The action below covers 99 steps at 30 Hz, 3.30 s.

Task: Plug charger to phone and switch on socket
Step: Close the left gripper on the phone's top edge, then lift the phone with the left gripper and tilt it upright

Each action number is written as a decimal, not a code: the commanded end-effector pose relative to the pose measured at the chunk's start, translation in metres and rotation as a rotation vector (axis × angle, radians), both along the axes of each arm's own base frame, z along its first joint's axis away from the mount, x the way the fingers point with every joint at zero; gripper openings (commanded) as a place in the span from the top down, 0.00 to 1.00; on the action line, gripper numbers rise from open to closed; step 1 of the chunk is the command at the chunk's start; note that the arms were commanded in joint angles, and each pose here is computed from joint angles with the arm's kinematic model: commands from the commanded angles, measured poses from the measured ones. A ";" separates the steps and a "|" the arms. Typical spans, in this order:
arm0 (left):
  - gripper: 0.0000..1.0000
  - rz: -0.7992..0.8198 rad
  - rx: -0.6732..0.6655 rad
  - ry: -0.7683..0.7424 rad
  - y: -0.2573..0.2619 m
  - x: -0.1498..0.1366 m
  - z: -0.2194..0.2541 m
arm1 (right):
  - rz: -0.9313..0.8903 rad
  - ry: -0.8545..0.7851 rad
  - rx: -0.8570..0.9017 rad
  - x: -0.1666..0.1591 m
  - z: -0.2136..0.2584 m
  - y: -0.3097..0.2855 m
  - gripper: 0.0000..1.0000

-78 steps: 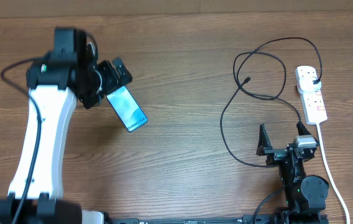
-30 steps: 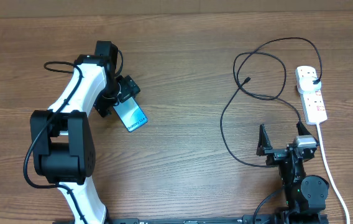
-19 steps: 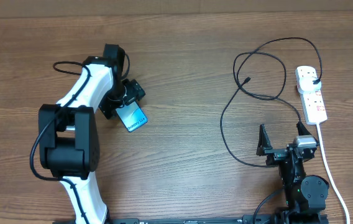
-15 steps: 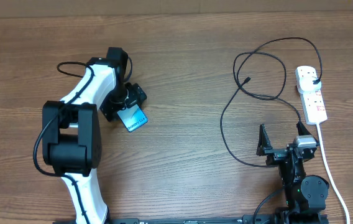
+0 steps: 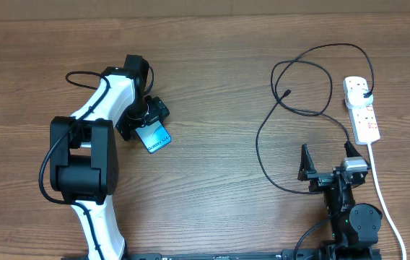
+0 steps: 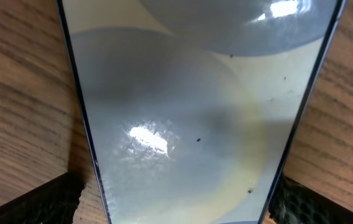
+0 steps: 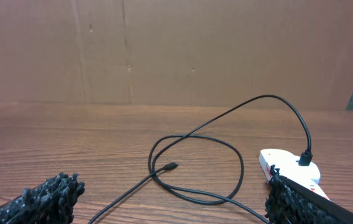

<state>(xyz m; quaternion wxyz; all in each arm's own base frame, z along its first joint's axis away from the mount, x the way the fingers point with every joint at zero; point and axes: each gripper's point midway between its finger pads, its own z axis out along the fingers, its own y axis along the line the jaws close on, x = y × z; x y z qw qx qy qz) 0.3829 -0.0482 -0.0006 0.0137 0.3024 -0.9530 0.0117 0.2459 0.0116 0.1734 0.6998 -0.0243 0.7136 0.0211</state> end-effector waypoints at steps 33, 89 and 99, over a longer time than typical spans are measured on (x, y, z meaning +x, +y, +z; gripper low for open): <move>0.22 -0.236 -0.068 -0.032 -0.060 -0.001 -0.012 | -0.001 0.002 -0.001 0.000 -0.003 0.000 0.00; 0.36 -0.373 -1.372 -0.148 -0.196 0.013 0.205 | 0.322 0.115 0.604 -0.013 0.004 0.056 0.00; 0.36 -0.375 -1.398 -0.147 -0.197 0.012 0.209 | 0.338 0.255 1.120 -0.016 0.007 0.063 0.00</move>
